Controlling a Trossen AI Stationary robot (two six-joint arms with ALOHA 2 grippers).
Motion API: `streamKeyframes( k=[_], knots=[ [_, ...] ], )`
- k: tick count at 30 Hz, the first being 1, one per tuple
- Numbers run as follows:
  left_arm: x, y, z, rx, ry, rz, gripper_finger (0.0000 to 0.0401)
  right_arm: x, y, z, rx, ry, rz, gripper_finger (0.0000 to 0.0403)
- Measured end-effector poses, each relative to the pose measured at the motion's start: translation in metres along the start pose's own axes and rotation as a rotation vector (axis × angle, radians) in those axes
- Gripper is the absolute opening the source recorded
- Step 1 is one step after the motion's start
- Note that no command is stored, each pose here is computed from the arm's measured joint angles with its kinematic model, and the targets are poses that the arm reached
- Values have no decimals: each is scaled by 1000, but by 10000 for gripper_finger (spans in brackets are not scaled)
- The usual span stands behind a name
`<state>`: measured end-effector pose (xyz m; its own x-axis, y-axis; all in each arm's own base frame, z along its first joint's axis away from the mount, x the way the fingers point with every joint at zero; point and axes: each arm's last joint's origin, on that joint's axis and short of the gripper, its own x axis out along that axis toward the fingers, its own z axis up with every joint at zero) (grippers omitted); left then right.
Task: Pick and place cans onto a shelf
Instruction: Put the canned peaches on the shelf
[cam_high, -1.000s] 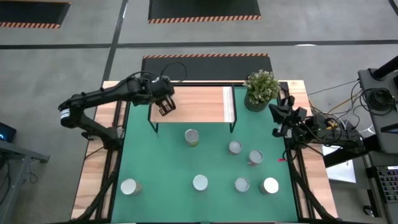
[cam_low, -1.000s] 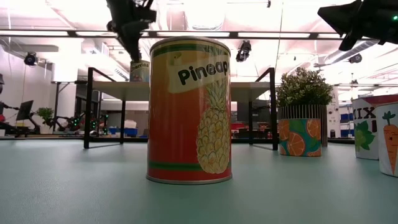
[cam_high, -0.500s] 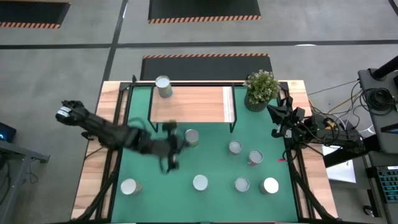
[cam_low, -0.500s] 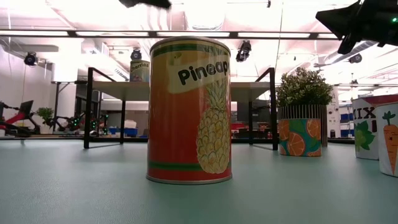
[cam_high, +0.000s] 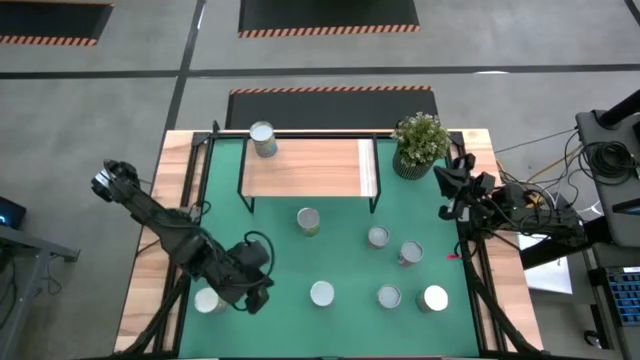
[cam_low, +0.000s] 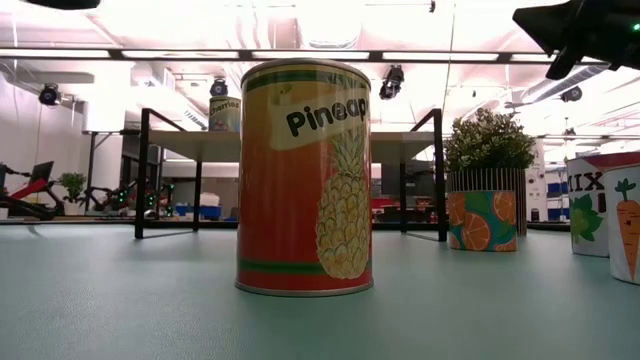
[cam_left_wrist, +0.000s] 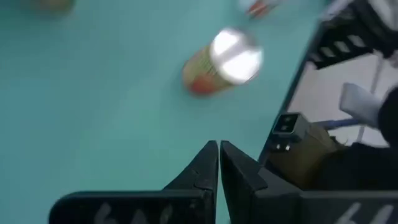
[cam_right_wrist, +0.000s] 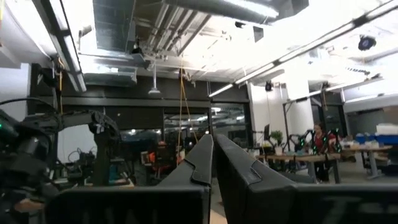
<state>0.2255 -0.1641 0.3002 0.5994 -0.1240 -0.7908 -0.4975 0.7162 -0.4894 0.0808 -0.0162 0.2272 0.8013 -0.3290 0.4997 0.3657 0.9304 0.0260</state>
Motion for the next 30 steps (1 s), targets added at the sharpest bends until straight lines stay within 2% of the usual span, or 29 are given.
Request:
streamKeyframes(
  k=[3,7,11,15,21,25,30],
  knots=[
    [-1,-2,-5,-163,110,34,0,0,0,2,-20,-18,-2,9],
    [-6,-3,-24,-293,305,101,0,0,0,3,-49,-26,-4,9],
    [-14,6,-46,-454,342,293,0,0,0,4,-58,-41,-7,9],
    [-18,12,-66,-568,348,385,20,0,-1,5,-83,-41,-7,9],
    [-22,18,-89,-652,362,481,98,2,-1,16,-78,-65,-4,9],
    [-26,23,-93,-682,336,535,168,3,-1,19,-86,-57,-1,9],
    [-24,29,-94,-665,301,609,260,3,-1,19,-89,-54,-1,9]
  ],
)
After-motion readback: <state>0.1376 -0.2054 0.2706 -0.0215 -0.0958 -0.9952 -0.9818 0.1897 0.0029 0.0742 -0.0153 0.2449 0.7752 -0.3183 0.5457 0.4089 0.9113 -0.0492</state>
